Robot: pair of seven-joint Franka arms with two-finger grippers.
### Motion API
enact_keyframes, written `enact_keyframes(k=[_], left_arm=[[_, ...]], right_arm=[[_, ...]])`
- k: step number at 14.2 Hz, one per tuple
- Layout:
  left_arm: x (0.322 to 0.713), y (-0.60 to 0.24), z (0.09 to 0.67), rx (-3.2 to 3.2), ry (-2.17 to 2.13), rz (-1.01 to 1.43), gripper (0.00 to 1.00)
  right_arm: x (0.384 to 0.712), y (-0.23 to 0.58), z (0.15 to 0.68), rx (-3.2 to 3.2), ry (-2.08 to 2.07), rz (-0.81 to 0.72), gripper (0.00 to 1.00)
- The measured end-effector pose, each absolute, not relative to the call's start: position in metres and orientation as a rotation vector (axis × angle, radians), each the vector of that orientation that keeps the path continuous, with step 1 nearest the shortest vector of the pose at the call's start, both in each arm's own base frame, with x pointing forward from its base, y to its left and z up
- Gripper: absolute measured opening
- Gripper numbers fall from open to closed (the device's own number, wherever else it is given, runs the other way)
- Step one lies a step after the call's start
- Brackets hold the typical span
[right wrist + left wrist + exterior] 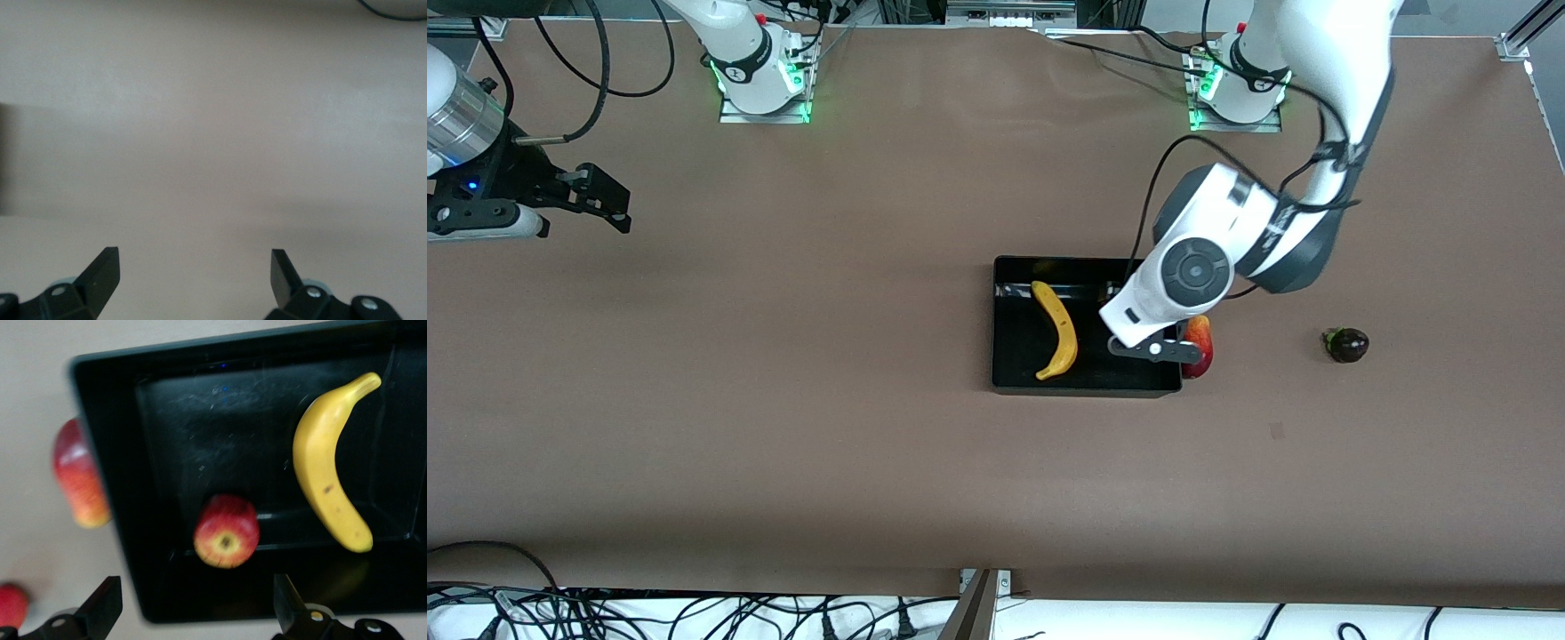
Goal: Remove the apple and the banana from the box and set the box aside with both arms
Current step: 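Close the left gripper around the red apple inside the tray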
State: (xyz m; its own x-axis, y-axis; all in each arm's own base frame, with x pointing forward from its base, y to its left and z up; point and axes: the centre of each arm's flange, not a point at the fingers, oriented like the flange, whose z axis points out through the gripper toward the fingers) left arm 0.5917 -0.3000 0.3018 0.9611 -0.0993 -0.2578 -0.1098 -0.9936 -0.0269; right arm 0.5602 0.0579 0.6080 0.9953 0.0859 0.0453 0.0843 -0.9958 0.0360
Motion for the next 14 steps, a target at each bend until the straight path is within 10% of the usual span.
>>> enact_keyframes(k=[11,14], left_arm=[[0.543,-0.295,0.201,-3.092,0.182,0.372,1.00],[0.543,-0.295,0.202,-3.092,0.175,0.369,0.71]], right_arm=[[0.560,0.056,0.607,3.104,0.127,0.063,1.00],[0.560,0.056,0.607,3.104,0.127,0.063,1.00]])
